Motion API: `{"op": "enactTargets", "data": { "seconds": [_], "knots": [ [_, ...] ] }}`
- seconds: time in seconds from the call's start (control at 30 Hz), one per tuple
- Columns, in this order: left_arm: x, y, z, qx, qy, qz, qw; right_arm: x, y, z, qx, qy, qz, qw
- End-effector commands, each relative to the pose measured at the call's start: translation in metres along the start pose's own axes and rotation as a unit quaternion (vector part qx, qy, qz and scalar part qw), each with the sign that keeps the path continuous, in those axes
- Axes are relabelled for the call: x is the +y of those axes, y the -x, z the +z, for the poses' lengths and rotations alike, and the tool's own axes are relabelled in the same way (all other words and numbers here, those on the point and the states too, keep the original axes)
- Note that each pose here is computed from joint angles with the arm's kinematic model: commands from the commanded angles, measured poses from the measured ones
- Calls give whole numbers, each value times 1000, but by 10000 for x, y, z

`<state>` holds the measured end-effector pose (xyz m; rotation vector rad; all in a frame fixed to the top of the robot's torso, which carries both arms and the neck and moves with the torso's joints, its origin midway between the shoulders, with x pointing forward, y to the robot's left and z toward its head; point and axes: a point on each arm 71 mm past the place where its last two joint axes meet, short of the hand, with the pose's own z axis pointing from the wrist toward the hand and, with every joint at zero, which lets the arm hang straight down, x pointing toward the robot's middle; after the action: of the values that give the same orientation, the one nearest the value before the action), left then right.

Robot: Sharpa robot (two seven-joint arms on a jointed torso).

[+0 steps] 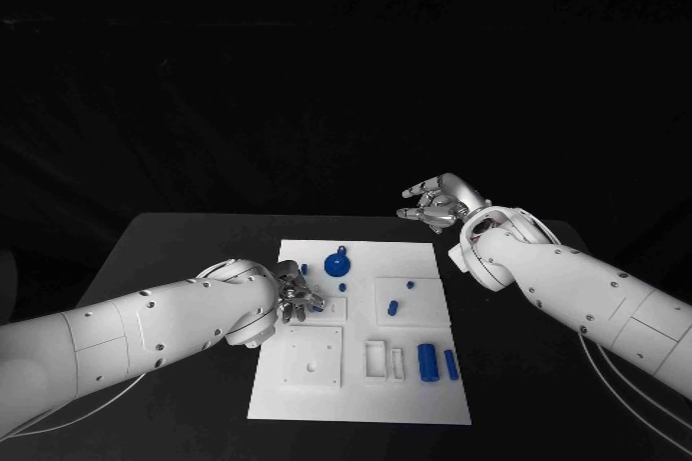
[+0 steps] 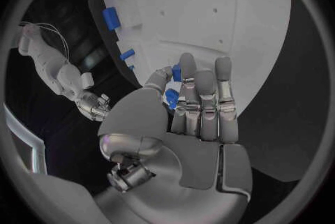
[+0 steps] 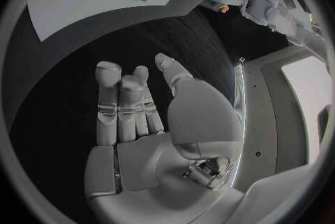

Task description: Assemble the parts on the task board

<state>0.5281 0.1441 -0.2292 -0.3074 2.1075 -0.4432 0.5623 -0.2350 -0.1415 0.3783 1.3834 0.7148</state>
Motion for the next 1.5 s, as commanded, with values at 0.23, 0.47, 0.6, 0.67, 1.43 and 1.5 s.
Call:
{"op": "enactTargets", "data": {
  "seconds": [0.23,0.47,0.6,0.67,1.43,1.5],
  "knots": [
    [-56,-21,4,-1,-10,9,1000,4,-21,5,9,0,1,1000],
    [-62,-33,7,5,-8,23,1000,2,-26,6,10,-1,1,1000],
    [-47,-36,11,12,-3,29,999,-4,-27,6,11,-2,1,1000],
    [-32,-32,15,14,0,31,999,-7,-28,6,11,-2,1,1000],
    [41,-28,21,35,16,21,999,-13,-48,7,14,-3,2,1000],
    [39,-23,23,34,16,20,999,-13,-50,8,14,-3,2,1000]
  ]
}}
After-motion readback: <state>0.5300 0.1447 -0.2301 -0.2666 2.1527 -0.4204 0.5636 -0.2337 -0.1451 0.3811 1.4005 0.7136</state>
